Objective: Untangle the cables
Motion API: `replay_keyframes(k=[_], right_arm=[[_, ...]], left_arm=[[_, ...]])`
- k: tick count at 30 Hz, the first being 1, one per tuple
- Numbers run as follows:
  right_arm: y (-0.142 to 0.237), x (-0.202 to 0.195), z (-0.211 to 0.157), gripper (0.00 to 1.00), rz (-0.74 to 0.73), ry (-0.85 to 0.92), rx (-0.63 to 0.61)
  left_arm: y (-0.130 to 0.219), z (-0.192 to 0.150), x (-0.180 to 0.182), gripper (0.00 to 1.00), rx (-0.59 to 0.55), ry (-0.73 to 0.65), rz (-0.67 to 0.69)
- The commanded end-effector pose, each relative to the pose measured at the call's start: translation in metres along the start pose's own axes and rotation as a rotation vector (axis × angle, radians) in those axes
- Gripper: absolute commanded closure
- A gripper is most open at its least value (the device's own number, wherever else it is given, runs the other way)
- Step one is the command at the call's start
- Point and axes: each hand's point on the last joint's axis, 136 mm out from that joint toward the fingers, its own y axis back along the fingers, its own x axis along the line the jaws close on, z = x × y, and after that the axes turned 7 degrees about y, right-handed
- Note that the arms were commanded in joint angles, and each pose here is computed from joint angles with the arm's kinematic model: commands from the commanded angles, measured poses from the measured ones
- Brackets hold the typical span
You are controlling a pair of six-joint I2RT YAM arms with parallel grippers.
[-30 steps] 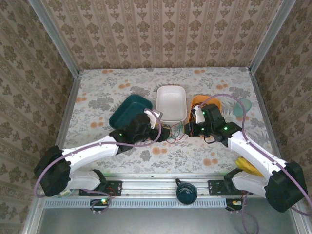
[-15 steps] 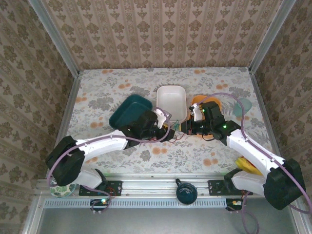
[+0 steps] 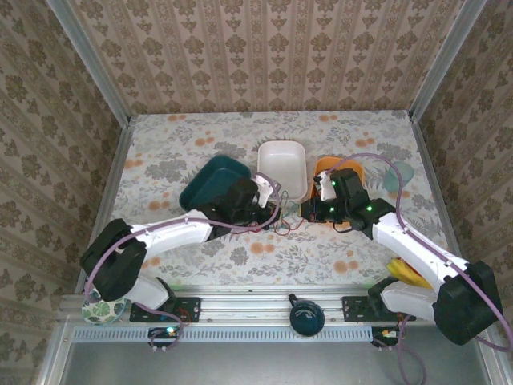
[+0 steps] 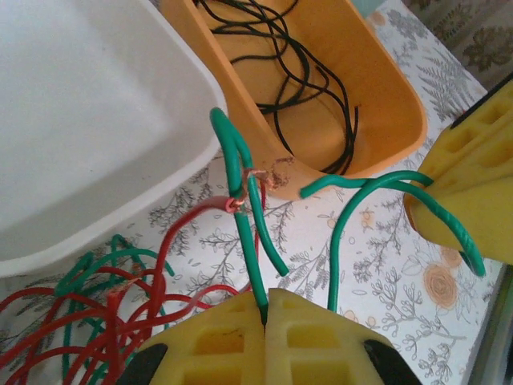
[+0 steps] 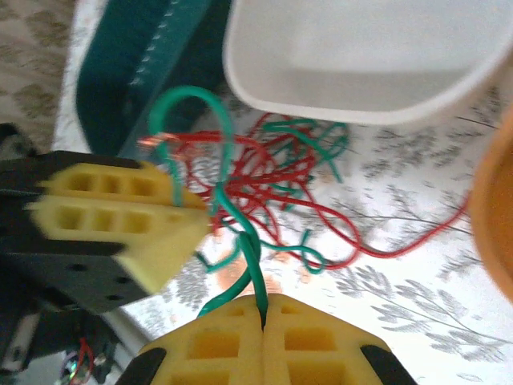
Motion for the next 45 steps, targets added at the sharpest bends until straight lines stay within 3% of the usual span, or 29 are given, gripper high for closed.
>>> replay_keyframes(k=[1, 5, 10, 14, 18, 23, 29, 33, 39, 40, 43, 45], right_arm=[[0.013, -0.045, -0.001, 1.0, -0.236, -0.084, -0.045], [0.016, -0.061, -0.006, 1.0, -0.287, -0.159, -0.074], [0.012, -0.057, -0.005, 1.0, -0.246, -0.173, -0.086], [0.014, -0.055, -0.001, 1.0, -0.242, -0.153, -0.096], [0.021, -0.064, 0.0, 1.0, -0.308, -0.131, -0.104], [0.036, -0.07, 0.01, 1.0, -0.382, -0.086, -0.148], [0.031, -0.048, 0.039, 0.99, -0.291, -0.023, -0.206], [0.009, -0.042, 0.069, 0.98, -0.255, -0.028, -0.23], [-0.058, -0.052, 0.102, 0.97, -0.244, -0.051, -0.163], [-0.067, -0.052, 0.106, 0.93, -0.236, -0.054, -0.155], [-0.079, -0.048, 0.118, 0.62, -0.208, -0.054, -0.168], [-0.075, -0.048, 0.121, 0.55, -0.233, -0.051, -0.178]], left_arm=[[0.014, 0.004, 0.017, 1.0, -0.057, 0.057, 0.054], [0.022, -0.003, 0.025, 1.0, -0.062, 0.077, 0.079], [0.026, -0.01, 0.025, 1.0, -0.053, 0.073, 0.07], [0.028, -0.007, 0.025, 0.61, -0.081, 0.073, 0.071], [0.033, -0.001, 0.03, 0.48, -0.125, 0.086, 0.096], [0.032, -0.003, 0.036, 0.45, -0.115, 0.088, 0.126], [0.034, -0.007, 0.052, 0.42, -0.131, 0.119, 0.204], [0.041, -0.003, 0.062, 0.41, -0.175, 0.144, 0.261], [0.055, -0.002, 0.071, 0.38, -0.205, 0.15, 0.322], [0.056, -0.003, 0.07, 0.37, -0.198, 0.144, 0.319], [0.058, -0.007, 0.067, 0.34, -0.169, 0.127, 0.314], [0.057, -0.01, 0.064, 0.31, -0.152, 0.118, 0.297]])
